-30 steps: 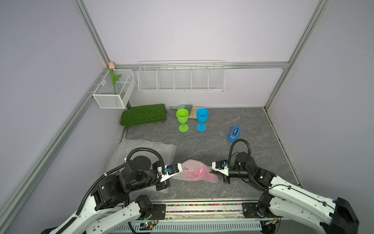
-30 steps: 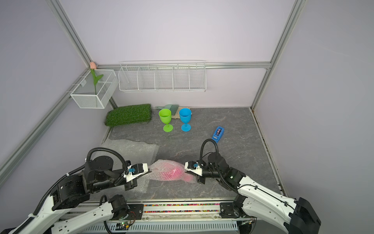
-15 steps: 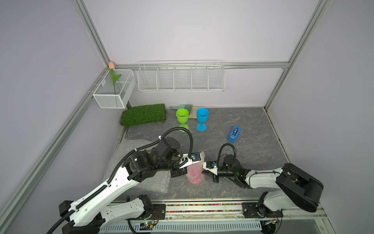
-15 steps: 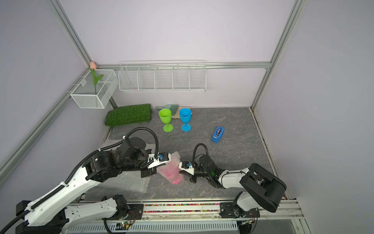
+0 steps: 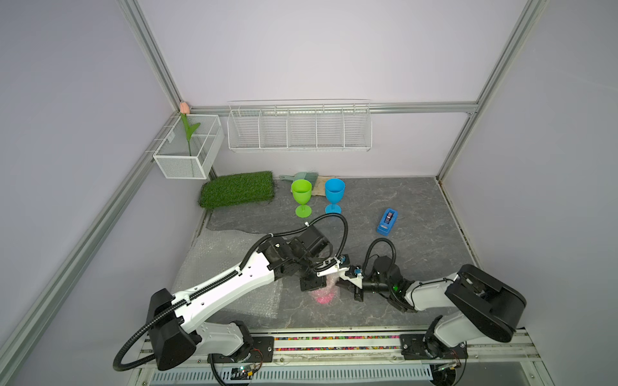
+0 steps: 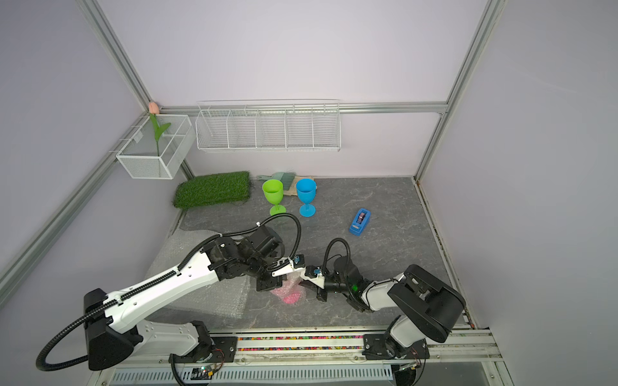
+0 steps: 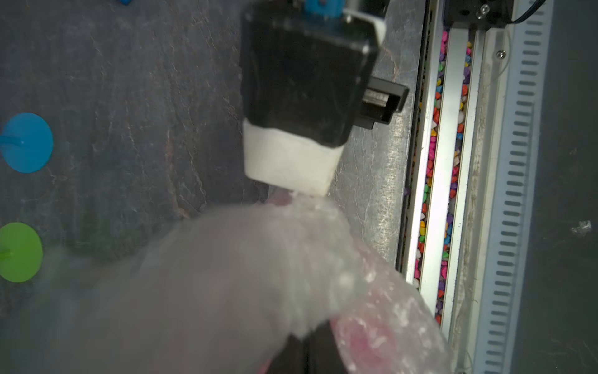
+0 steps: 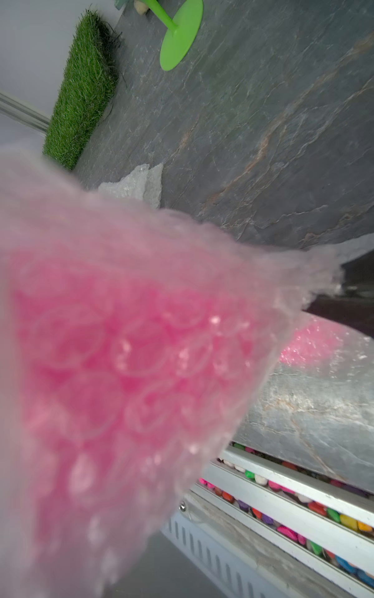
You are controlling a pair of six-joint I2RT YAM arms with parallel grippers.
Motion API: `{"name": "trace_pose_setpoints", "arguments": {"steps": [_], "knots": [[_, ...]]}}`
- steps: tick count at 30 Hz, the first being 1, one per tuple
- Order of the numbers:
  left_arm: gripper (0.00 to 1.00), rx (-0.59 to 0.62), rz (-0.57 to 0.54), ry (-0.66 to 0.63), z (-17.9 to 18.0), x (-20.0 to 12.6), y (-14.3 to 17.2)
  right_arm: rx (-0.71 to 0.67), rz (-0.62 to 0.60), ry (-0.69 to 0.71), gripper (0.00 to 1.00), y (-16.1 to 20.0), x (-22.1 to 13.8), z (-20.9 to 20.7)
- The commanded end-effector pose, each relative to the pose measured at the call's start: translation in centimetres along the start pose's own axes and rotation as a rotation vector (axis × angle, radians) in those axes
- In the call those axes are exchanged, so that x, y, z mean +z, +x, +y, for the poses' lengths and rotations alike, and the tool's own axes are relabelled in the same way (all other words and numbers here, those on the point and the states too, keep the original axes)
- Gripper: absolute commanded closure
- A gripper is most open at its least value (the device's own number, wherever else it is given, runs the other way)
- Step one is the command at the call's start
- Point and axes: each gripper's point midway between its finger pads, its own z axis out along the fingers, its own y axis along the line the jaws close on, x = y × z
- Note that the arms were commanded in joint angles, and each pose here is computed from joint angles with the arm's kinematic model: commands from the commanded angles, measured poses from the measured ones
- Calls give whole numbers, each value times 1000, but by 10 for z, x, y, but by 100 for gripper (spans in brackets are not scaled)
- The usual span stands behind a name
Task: Wrap wine glasses in bubble wrap
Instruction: Wrap the wine glass in bubble wrap.
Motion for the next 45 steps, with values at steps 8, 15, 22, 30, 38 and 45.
{"name": "trace_pose_setpoints", "arguments": {"steps": [8, 15, 22, 30, 38, 45], "knots": [[100, -90, 229, 140, -12, 68, 45, 11, -40, 1, 93, -4, -9, -1], [88, -157, 178, -3, 17, 32, 29, 28, -37, 13, 93, 1, -10, -5], [58, -181, -63, -130, 33, -38, -22, 38, -37, 23, 93, 4, -11, -10], [46, -199, -209, -71, 34, -50, -65, 45, -37, 16, 93, 3, -11, -10], [84, -228, -47, 27, 21, -26, -43, 55, -26, 29, 93, 7, -13, -13], [100, -260, 10, 90, 8, -5, -23, 61, -24, 39, 93, 8, -13, -17]]}}
